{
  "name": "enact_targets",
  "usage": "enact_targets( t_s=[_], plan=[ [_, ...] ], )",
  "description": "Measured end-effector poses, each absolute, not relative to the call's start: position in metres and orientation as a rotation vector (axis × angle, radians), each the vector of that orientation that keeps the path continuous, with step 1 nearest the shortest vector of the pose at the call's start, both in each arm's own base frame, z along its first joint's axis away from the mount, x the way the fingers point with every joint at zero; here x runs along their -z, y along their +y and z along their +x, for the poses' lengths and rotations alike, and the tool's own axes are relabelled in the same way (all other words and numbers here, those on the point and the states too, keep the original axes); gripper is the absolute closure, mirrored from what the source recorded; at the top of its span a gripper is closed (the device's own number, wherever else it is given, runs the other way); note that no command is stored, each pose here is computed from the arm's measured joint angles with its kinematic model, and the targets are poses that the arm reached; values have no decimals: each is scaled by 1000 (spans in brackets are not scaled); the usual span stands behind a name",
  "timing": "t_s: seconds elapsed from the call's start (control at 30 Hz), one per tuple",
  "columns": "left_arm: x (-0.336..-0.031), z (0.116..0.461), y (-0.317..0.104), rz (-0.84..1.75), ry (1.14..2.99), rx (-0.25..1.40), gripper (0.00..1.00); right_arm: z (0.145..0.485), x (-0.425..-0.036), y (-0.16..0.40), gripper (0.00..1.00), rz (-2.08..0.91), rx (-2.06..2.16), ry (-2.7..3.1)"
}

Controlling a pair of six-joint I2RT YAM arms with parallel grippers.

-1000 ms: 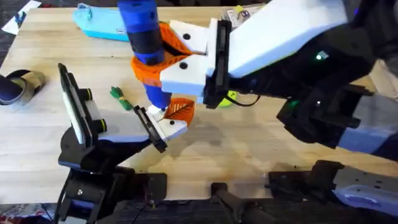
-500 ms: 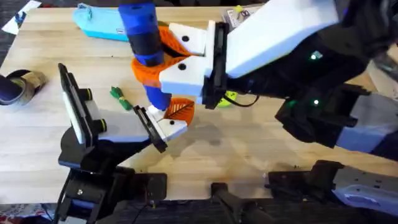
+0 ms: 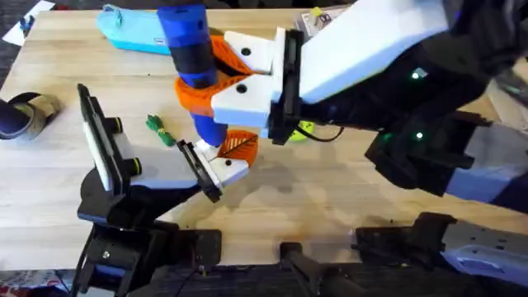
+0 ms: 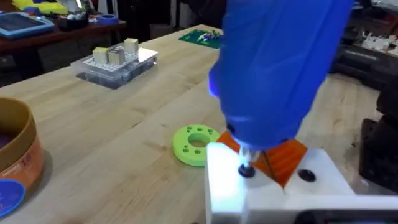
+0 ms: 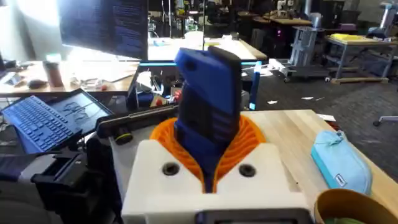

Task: Pick up the gripper from the table and insert it into the empty holder that is missing its gripper. Then pick up a screw, insert it into the mounting hole, and use the screwdriver to tighten it. Finally, clean up the table by picking up the vegetable and placing it into the bucket.

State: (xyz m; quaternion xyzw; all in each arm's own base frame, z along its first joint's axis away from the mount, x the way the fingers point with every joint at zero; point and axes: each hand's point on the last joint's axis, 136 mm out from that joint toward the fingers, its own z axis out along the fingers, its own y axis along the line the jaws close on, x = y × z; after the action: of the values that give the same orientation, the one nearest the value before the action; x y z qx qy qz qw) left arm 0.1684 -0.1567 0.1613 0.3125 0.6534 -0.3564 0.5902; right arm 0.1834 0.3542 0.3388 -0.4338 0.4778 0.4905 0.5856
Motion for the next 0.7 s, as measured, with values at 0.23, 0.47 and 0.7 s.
enact_targets(
  t_s=[0.23, 0.47, 0.7],
  plan=[
    [-161, 168, -157, 728, 1521, 830, 985, 183, -339, 354, 958, -1012, -1144, 1114],
    [-162, 168, -157, 728, 1519, 829, 985, 183, -341, 354, 956, -1008, -1147, 1100],
    [-162, 168, -157, 727, 1520, 829, 985, 184, -380, 340, 957, -936, -1111, 900]
  ],
)
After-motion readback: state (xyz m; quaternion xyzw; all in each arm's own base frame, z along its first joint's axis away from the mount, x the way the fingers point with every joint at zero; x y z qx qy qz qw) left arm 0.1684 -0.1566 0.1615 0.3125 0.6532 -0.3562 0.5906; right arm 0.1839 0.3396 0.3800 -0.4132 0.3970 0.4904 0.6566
